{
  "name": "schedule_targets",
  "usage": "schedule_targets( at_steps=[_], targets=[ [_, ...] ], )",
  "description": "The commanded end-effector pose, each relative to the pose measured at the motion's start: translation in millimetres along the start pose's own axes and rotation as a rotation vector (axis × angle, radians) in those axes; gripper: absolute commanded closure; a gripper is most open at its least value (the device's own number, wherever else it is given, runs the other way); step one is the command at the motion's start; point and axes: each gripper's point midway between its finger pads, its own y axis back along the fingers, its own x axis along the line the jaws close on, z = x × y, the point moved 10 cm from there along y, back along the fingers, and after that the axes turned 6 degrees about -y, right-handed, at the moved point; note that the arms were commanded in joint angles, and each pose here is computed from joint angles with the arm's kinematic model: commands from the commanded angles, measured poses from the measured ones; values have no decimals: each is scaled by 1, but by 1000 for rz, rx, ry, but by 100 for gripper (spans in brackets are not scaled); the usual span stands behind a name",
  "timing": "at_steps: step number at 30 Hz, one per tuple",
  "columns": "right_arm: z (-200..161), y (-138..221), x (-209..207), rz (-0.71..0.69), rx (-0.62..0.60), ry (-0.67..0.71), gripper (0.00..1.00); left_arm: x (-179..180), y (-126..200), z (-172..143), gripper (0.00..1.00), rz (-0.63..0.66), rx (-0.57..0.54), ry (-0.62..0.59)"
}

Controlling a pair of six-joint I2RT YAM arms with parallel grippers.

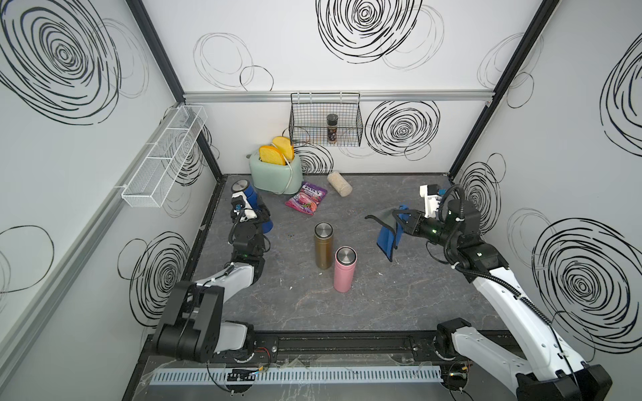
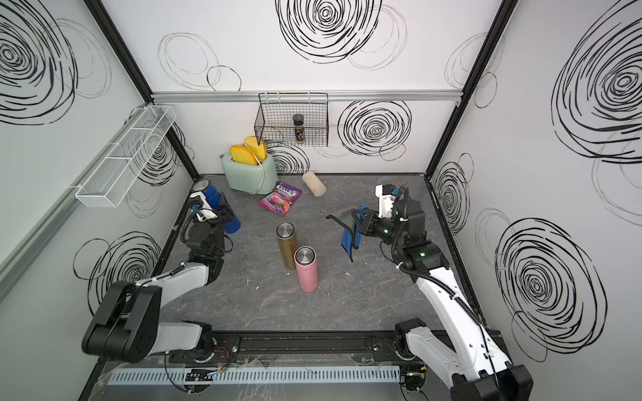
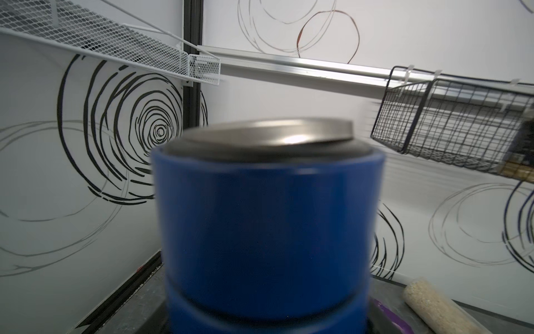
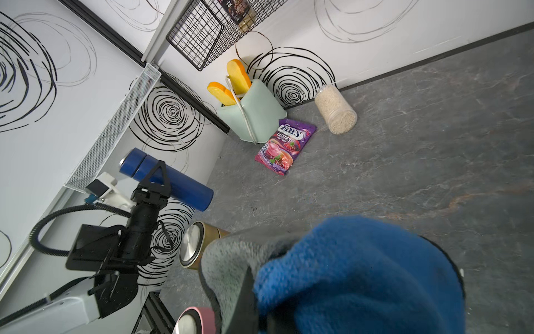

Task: Wipe the surface of the thermos
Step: Place the thermos at the center of the board.

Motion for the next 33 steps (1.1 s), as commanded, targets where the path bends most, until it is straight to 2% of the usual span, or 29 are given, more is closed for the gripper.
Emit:
schedule_targets(
  at_steps=[1,6,16,25,33],
  targets=[
    [3,4,4,68,-30,10,100,10,-4,33,100,141,-291,58],
    [1,1,-8,49,-27,10,100,12,-15,12,100,228,-321,3],
    [1,-16,-31,36,-14,-18,100,20,-45,-20,100,267,-277,15],
    [2,-27,-45,17,-7,-24,100,15,-69,-44,100,253,-249,-33],
    [3,-34,-55,-4,12,-29,100,14,-72,-65,100,262,-202,-48]
  ],
)
